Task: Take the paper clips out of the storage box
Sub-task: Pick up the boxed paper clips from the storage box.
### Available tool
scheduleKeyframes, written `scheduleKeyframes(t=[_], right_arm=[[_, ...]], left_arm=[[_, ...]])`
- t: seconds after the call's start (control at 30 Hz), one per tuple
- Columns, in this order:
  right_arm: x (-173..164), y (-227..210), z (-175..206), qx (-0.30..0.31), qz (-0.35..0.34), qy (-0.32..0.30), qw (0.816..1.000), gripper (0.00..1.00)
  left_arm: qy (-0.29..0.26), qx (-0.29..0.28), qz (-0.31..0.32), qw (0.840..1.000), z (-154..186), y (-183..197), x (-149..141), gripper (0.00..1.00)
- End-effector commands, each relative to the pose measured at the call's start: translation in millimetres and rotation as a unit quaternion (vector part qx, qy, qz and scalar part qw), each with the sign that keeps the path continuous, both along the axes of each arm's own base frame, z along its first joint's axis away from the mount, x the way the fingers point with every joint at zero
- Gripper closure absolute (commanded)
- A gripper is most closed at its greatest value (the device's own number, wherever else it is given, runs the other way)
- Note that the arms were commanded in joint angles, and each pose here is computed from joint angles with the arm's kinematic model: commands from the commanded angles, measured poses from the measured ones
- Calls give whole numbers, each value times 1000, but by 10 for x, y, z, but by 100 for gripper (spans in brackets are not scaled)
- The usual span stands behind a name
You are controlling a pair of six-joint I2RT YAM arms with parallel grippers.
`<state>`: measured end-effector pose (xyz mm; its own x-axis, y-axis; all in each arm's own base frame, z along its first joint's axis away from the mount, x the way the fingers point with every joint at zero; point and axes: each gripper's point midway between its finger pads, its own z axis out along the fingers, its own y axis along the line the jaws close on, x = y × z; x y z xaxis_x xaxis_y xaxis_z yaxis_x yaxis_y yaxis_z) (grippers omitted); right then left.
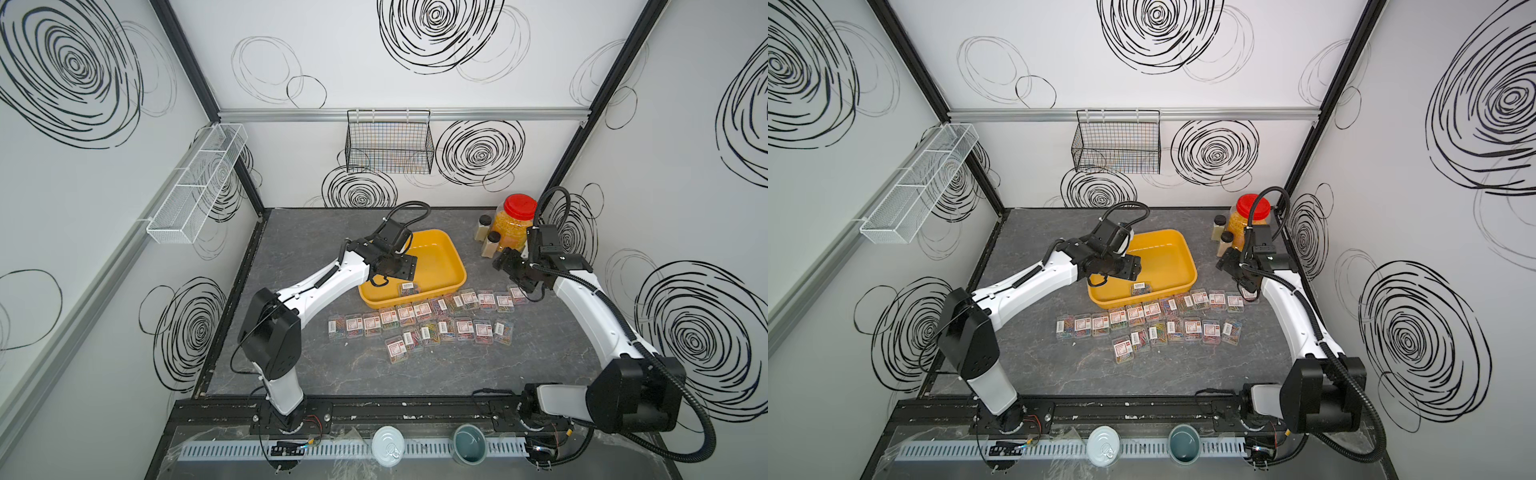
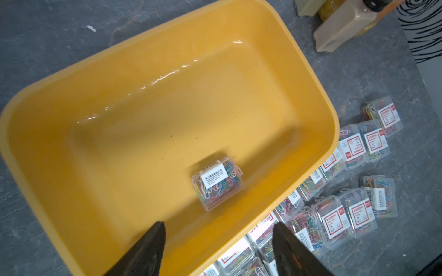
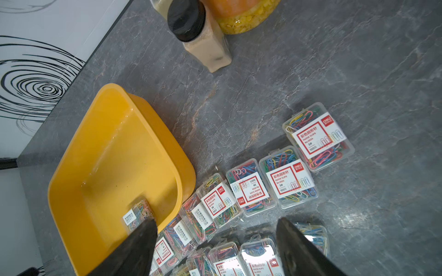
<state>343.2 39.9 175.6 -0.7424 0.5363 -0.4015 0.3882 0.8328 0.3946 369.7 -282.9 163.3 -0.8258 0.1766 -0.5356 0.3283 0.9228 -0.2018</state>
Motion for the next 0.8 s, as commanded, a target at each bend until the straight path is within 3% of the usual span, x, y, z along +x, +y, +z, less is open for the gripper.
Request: scheduleKeyframes(t=[0.0,0.07,0.17,0.4,0.6,0.77], right_arm=[[94,39,33,13,3,6,1000,18],[151,37,27,11,6,10,1000,18],[202,35,-6,6,16,21,1000,18],[319,-5,88,-4,34,18,999,18],[362,-21,164,-14,62,20,998,18],[371,-10,201,-21,77,22,997,19]], left_arm=[[10,9,-14,1000,-76,-200,17,22],[27,32,0,999,-192,-195,63,16],[67,45,57,995,-339,-87,153,15],[67,27,196,978,-325,103,264,15],[96,-3,222,970,-603,-82,139,15],[109,6,249,962,-822,-103,109,5]])
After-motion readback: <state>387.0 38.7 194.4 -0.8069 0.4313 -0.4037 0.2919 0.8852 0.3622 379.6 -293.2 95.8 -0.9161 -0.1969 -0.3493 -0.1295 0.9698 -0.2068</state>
